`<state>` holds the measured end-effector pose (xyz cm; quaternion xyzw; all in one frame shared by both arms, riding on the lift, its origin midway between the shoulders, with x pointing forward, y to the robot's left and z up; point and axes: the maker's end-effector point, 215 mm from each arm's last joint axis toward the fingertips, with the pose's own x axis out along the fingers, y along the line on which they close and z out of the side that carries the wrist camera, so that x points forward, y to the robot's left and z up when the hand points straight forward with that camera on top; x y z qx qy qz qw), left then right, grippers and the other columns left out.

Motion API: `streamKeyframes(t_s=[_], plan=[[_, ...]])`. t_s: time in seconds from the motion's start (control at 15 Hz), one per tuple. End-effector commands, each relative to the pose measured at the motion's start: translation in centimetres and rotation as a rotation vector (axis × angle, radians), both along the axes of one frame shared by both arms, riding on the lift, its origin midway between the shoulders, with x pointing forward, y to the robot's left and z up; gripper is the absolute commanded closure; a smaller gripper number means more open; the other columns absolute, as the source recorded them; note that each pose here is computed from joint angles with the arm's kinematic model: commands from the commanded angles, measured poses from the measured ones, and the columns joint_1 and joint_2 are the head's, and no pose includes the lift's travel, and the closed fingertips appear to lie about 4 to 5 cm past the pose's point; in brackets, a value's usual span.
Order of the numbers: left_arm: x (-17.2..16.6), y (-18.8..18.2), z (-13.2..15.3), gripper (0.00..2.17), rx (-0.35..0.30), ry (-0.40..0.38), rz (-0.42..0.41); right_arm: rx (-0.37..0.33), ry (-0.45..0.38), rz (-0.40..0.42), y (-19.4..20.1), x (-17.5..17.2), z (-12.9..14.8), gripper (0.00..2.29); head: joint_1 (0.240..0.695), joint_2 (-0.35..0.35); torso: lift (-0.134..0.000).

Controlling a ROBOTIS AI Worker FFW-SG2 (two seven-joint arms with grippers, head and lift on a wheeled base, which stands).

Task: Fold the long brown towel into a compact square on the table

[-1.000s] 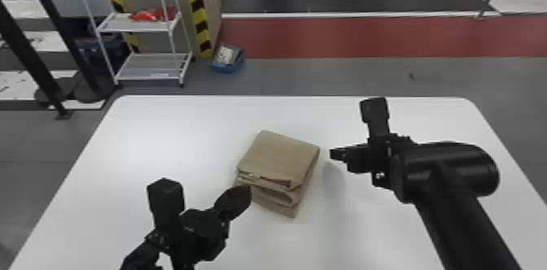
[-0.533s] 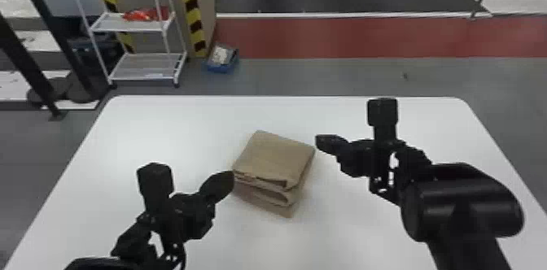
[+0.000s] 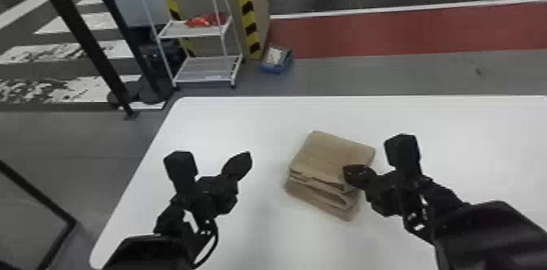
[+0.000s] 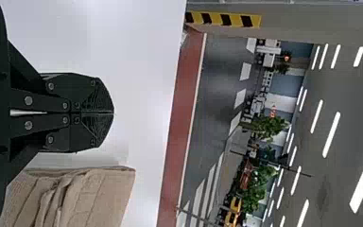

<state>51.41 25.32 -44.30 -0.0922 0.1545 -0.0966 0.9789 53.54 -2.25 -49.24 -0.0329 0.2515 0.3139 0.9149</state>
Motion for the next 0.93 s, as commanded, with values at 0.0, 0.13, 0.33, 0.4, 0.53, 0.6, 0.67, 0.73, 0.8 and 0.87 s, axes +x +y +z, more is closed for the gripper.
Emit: streamKeyframes(t_s=[0.0, 0.13, 0.33, 0.4, 0.53, 0.6, 0.67, 0.73, 0.8, 0.87], plan=[[0.4, 0.0, 0.1, 1.95, 0.002, -0.005, -0.002, -0.027, 0.013, 0.033, 1.2, -1.2, -1.3, 2.25, 0.695, 0.235, -0.057], [0.6, 0.0, -0.3, 1.95, 0.002, 0.002, -0.003, -0.012, 0.008, 0.042, 1.7, -2.4, -1.4, 2.25, 0.695, 0.248, -0.057], [1.0, -0.3, -0.4, 1.95, -0.003, 0.003, -0.010, 0.015, -0.072, 0.051, 2.5, -3.0, 1.4, 2.25, 0.695, 0.259, -0.057], [1.1, -0.6, -0.4, 1.95, -0.003, 0.001, -0.014, 0.019, -0.097, 0.049, 2.4, -3.2, 2.2, 2.25, 0.695, 0.263, -0.057], [1.1, -0.6, -0.4, 1.95, -0.003, 0.002, -0.013, 0.058, -0.161, 0.044, 2.2, -3.7, 4.7, 2.25, 0.695, 0.263, -0.057], [1.1, -0.4, -0.5, 1.95, -0.003, 0.005, -0.010, 0.086, -0.157, 0.040, 2.3, -4.4, 5.5, 2.25, 0.695, 0.262, -0.057], [1.3, -0.1, -0.5, 1.95, -0.002, 0.004, -0.003, 0.112, -0.150, 0.042, 2.5, -5.6, 6.2, 2.25, 0.695, 0.262, -0.057], [1.5, 0.2, -0.5, 1.95, -0.003, 0.000, 0.003, 0.136, -0.144, 0.053, 2.8, -6.9, 6.6, 2.25, 0.695, 0.263, -0.057], [1.6, 0.7, -0.5, 1.95, -0.003, 0.001, 0.011, 0.146, -0.118, 0.061, 3.1, -8.0, 6.2, 2.25, 0.695, 0.271, -0.057], [1.7, 1.0, -0.4, 1.95, -0.004, -0.001, 0.017, 0.154, -0.092, 0.080, 3.6, -9.3, 5.4, 2.25, 0.695, 0.277, -0.057]])
